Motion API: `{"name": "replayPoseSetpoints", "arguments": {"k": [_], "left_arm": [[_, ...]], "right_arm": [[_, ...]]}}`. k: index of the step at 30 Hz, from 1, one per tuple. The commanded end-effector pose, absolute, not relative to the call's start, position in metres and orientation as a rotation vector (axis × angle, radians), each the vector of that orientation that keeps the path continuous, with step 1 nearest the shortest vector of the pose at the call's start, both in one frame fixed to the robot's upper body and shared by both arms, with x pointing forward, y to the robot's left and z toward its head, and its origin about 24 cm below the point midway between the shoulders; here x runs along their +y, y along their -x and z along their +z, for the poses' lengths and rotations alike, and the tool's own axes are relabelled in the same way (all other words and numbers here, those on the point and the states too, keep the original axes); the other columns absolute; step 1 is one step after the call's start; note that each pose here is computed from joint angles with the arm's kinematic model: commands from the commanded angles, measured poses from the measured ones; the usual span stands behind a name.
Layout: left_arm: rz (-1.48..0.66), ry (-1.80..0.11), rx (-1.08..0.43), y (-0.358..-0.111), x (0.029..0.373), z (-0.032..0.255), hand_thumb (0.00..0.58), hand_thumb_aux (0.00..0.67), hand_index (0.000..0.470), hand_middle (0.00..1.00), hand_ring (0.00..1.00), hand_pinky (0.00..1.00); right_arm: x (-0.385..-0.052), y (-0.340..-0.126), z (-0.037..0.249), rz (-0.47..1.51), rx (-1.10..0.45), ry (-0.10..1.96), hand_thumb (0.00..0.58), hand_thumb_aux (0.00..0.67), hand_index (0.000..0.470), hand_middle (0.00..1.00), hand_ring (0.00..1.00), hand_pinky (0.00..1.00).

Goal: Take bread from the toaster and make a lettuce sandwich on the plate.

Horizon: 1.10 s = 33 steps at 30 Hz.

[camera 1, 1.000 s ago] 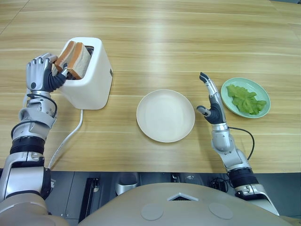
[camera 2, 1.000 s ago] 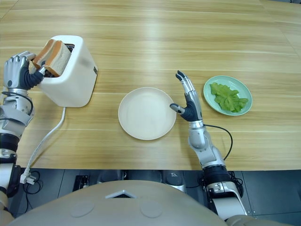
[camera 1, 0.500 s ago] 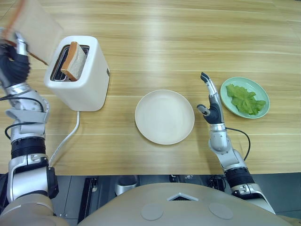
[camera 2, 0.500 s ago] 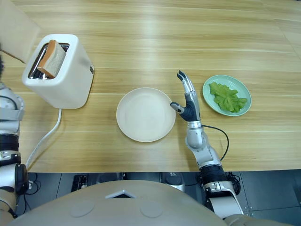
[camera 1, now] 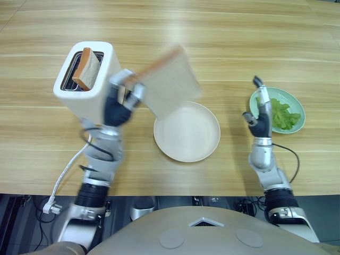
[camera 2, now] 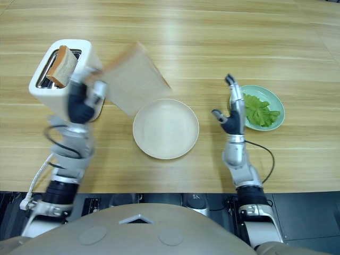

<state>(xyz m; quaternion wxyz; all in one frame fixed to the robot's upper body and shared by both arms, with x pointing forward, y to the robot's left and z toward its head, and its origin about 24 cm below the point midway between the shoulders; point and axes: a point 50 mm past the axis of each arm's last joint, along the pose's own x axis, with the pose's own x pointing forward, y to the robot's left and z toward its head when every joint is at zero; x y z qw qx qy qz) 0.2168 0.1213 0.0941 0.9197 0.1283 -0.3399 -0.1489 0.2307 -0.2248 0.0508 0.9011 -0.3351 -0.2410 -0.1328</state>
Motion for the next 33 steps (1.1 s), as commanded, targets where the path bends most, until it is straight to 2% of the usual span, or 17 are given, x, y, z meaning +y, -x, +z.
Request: {"name": "replayPoseSetpoints", "arguments": {"k": [1, 5, 9, 13, 18, 24, 33], "left_arm": [[-0.487, -0.274, -0.555, -0.211, 0.097, 0.06, 0.58, 0.67, 0.46, 1.0, 1.0, 1.0], [-0.578, -0.316, -0.476, -0.215, 0.096, 0.045, 0.58, 0.67, 0.46, 1.0, 1.0, 1.0], [-0.583, -0.373, -0.4, -0.231, 0.11, 0.036, 0.58, 0.67, 0.46, 1.0, 1.0, 1.0], [-0.565, -0.431, -0.354, -0.248, 0.122, 0.03, 0.58, 0.67, 0.46, 1.0, 1.0, 1.0], [-0.552, -0.473, -0.315, -0.259, 0.127, 0.021, 0.58, 0.67, 0.46, 1.0, 1.0, 1.0], [-0.62, -0.474, -0.245, -0.255, 0.121, 0.004, 0.58, 0.67, 0.46, 1.0, 1.0, 1.0], [-0.671, -0.486, -0.195, -0.246, 0.118, -0.009, 0.58, 0.67, 0.46, 1.0, 1.0, 1.0]], "right_arm": [[-0.267, -0.232, 0.053, -0.437, -0.408, 0.83, 0.0, 0.0, 0.0, 0.0, 0.0, 0.0], [-0.301, -0.23, 0.06, -0.532, -0.354, 0.969, 0.0, 0.0, 0.0, 0.0, 0.0, 0.0], [-0.323, -0.228, 0.058, -0.587, -0.284, 1.052, 0.0, 0.0, 0.0, 0.0, 0.0, 0.0], [-0.33, -0.228, 0.047, -0.585, -0.211, 1.092, 0.0, 0.0, 0.0, 0.0, 0.0, 0.0], [-0.326, -0.233, 0.028, -0.488, -0.119, 1.127, 0.0, 0.0, 0.0, 0.0, 0.0, 0.0], [-0.324, -0.24, 0.012, -0.398, -0.005, 1.184, 0.0, 0.0, 0.0, 0.0, 0.0, 0.0], [-0.356, -0.248, 0.006, -0.404, 0.24, 1.311, 0.0, 0.0, 0.0, 0.0, 0.0, 0.0]]}}
